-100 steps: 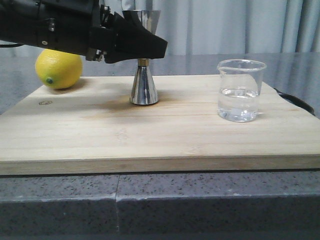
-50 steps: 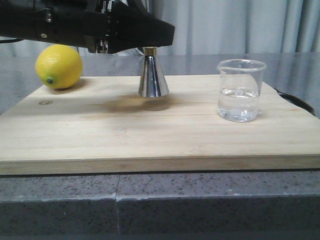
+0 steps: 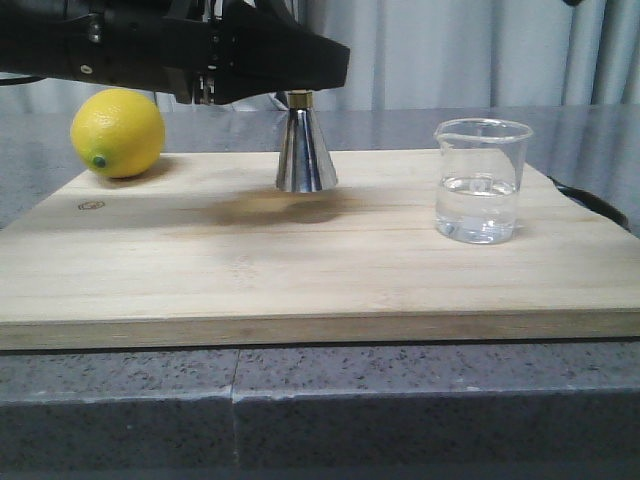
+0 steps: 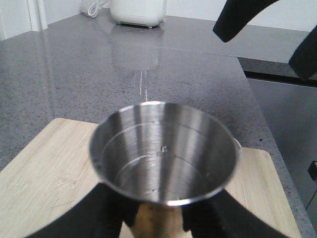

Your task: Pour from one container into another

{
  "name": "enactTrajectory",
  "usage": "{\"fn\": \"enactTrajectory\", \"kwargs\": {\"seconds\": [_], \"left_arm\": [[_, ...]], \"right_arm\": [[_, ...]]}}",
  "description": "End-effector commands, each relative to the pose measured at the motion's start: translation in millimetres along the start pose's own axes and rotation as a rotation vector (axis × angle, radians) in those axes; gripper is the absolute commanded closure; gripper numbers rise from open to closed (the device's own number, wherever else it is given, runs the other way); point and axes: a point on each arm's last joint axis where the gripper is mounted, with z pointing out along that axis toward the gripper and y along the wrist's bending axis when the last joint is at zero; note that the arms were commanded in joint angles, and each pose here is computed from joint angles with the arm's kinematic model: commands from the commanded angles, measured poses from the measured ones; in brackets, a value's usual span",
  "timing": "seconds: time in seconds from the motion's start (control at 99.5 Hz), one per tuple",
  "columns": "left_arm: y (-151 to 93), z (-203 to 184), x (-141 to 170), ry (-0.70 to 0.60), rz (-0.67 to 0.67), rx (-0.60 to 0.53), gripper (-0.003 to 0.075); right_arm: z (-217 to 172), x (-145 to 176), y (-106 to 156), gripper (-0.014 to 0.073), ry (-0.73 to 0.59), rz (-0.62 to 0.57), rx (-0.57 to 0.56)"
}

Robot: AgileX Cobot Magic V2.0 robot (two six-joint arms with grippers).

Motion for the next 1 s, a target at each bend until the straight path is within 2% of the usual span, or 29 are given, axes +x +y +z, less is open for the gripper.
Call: {"fn": "enactTrajectory", "kwargs": {"seconds": [0.0, 0.191, 0.412, 0.623, 0.854, 0.994], "left_arm": [[-6, -1, -31, -0.133, 0.035, 0.022, 0.0523], [-6, -1, -31, -0.133, 0.035, 0.022, 0.0523], [-6, -1, -31, -0.133, 0.035, 0.022, 0.0523], [-6, -1, -31, -0.132, 0.035, 0.02, 0.0523], [-5, -1, -30, -0.123, 0.034, 0.007, 0.0523], [-5, -1, -30, -0.123, 0.034, 0.007, 0.0523]], "right_arm": [[-7, -11, 2, -0.0032, -0.142, -0.014, 0.004], [15, 7, 14, -0.0032, -0.268, -0.054, -0.025], [26, 46, 16, -0.0032, -0.504, -0.036, 0.038], [45, 81, 24, -0.0032, -0.653, -0.017, 0.054], [60, 95, 38, -0.0032, -0.757, -0.044, 0.018], [73, 96, 41, -0.0032, -0.739, -0.048, 0.011]]}}
